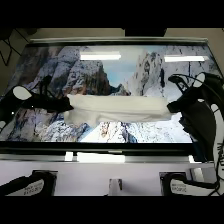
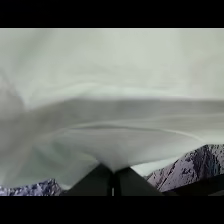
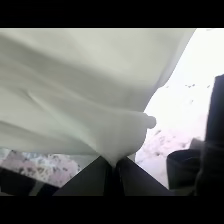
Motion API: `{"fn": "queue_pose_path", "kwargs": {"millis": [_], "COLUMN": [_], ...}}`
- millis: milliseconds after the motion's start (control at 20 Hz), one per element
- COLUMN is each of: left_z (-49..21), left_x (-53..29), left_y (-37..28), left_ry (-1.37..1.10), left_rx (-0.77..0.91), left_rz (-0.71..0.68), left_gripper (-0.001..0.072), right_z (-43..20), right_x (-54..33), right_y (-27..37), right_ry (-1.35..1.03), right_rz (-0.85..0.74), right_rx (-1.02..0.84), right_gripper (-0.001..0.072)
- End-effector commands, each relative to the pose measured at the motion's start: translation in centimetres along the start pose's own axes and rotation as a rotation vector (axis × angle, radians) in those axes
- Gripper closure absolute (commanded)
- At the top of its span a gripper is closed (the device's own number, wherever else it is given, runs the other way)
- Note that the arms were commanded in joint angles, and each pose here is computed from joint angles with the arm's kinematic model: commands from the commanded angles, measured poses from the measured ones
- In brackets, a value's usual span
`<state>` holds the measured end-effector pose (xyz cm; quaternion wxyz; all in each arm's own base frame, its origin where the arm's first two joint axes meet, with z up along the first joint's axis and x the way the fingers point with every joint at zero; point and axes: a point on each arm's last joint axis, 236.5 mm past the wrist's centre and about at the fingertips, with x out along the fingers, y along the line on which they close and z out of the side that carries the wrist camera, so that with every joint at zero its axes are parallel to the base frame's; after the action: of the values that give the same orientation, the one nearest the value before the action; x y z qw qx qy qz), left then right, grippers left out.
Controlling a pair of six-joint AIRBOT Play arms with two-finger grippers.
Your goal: Fold the shirts.
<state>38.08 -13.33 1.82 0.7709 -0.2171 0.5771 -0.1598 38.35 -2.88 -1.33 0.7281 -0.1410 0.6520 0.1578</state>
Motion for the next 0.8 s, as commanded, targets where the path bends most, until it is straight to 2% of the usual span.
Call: {"fn": "queue_pose_path", "kwargs": {"millis": [0,250,300,350,400,450,500,550,600,750], "left_z": [4.0,6.0,5.6,5.1,4.7,4.5,4.6,5.1,5.9,8.3], "left_x": [1.8,6.1,7.0,7.8,8.4,8.6,8.4,7.8,7.0,3.7], "left_y": [0.2,1.8,2.3,2.7,2.8,2.7,2.6,2.4,1.9,-0.5], "left_ry": [0.037,0.088,0.110,0.135,0.159,0.170,0.164,0.148,0.123,0.025], "left_rx": [-0.024,-0.110,-0.147,-0.192,-0.222,-0.228,-0.225,-0.211,-0.176,-0.083], "left_rz": [-0.015,-0.024,-0.017,-0.016,-0.026,-0.030,-0.032,-0.038,-0.047,-0.073], "left_gripper": [0.0679,0.0678,0.0651,0.0530,0.0350,0.0310,0.0310,0.0310,0.0310,0.0311], "right_z": [4.2,5.4,5.4,5.4,5.6,5.9,5.9,5.7,5.5,3.2], "right_x": [0.0,4.8,5.6,6.4,6.9,7.0,6.7,6.2,5.5,4.3], "right_y": [-2.0,-1.4,-1.0,-0.5,0.1,0.7,0.6,0.0,-0.7,-3.9], "right_ry": [-0.092,-0.069,-0.058,-0.048,-0.051,-0.061,-0.067,-0.066,-0.069,-0.069], "right_rz": [-0.079,-0.027,-0.005,0.022,0.054,0.080,0.079,0.067,0.060,0.096], "right_rx": [0.013,0.059,0.086,0.106,0.122,0.132,0.134,0.115,0.096,0.179], "right_gripper": [0.0692,0.0691,0.0690,0.0688,0.0632,0.0556,0.0378,0.0172,0.0081,0.0051]}}
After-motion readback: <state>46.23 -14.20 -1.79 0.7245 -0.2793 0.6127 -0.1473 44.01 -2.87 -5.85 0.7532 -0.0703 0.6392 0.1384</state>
